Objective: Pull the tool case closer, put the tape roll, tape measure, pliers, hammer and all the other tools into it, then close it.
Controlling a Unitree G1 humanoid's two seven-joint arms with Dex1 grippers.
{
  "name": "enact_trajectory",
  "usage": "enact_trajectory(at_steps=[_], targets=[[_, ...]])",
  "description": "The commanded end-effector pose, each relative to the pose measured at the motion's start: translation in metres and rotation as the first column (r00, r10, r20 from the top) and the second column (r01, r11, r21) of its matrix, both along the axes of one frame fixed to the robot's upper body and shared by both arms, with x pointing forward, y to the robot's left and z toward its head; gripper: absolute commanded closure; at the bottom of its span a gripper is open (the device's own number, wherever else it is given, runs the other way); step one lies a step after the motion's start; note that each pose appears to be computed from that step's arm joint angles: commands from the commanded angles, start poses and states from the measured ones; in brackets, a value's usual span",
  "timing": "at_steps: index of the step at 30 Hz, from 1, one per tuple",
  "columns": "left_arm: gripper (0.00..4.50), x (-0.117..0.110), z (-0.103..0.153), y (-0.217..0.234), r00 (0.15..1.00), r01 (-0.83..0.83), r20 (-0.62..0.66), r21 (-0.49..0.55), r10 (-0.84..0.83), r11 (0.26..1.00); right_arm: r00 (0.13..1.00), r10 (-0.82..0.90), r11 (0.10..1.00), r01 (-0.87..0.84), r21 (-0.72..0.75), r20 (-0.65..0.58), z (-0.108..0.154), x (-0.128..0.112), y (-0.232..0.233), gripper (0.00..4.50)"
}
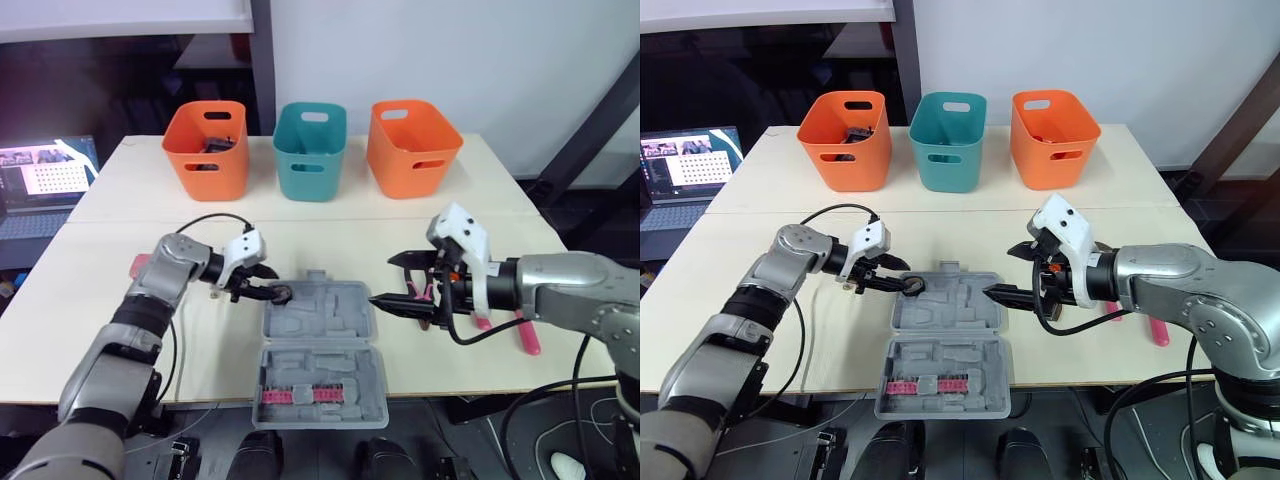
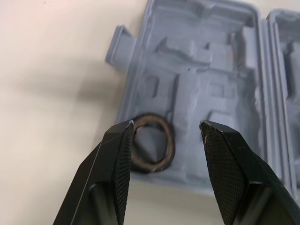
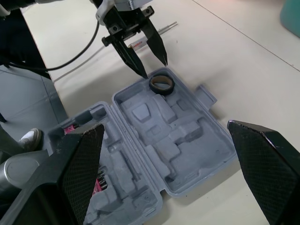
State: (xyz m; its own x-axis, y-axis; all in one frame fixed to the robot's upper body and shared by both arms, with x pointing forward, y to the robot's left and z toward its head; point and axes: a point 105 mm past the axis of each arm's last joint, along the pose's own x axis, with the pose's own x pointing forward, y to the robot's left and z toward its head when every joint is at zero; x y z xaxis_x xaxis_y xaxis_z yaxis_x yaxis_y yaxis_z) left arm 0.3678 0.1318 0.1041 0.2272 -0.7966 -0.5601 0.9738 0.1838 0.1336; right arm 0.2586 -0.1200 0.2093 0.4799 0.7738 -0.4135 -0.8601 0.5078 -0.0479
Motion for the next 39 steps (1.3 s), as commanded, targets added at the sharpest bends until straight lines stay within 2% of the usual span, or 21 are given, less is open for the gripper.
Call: enact_trajectory(at_steps=[1,2,4,15,26,34,39], targets=[[2.65,0.003,0.006,-0.011,0.999,0.001,0.051,-0.065,0.002,0.998,0.999,0.017,1.0,-0.018,0.007,0.05,0.009,0.0,0.004,0.0],[2.9,0.004,0.004,-0.013,0.999,-0.007,0.053,-0.074,0.011,0.997,0.999,0.017,1.0,-0.017,0.008,0.05,0.009,-0.001,0.004,0.0],[3.86,0.006,-0.002,-0.014,0.998,-0.034,0.055,-0.081,0.039,0.996,0.999,0.013,1.0,-0.014,0.009,0.05,0.009,-0.001,0.004,0.0],[3.86,0.014,-0.018,0.002,0.987,-0.137,0.066,-0.1,0.144,0.986,0.999,-0.004,1.0,0.003,0.009,0.048,0.007,0.0,0.001,0.0],[3.86,-0.003,-0.064,0.009,0.988,-0.152,0.02,-0.056,0.153,0.987,0.999,-0.001,1.0,0.0,0.012,0.052,0.008,0.001,0.003,0.0],[3.86,0.006,-0.048,0.014,0.984,-0.163,0.053,-0.079,0.167,0.983,0.999,0.0,1.0,-0.001,0.017,0.051,0.008,0.002,0.004,0.0],[3.86,0.014,-0.017,0.015,0.984,-0.153,0.068,-0.15,0.164,0.977,0.999,0.011,1.0,-0.012,0.027,0.046,0.008,0.003,0.005,0.0]])
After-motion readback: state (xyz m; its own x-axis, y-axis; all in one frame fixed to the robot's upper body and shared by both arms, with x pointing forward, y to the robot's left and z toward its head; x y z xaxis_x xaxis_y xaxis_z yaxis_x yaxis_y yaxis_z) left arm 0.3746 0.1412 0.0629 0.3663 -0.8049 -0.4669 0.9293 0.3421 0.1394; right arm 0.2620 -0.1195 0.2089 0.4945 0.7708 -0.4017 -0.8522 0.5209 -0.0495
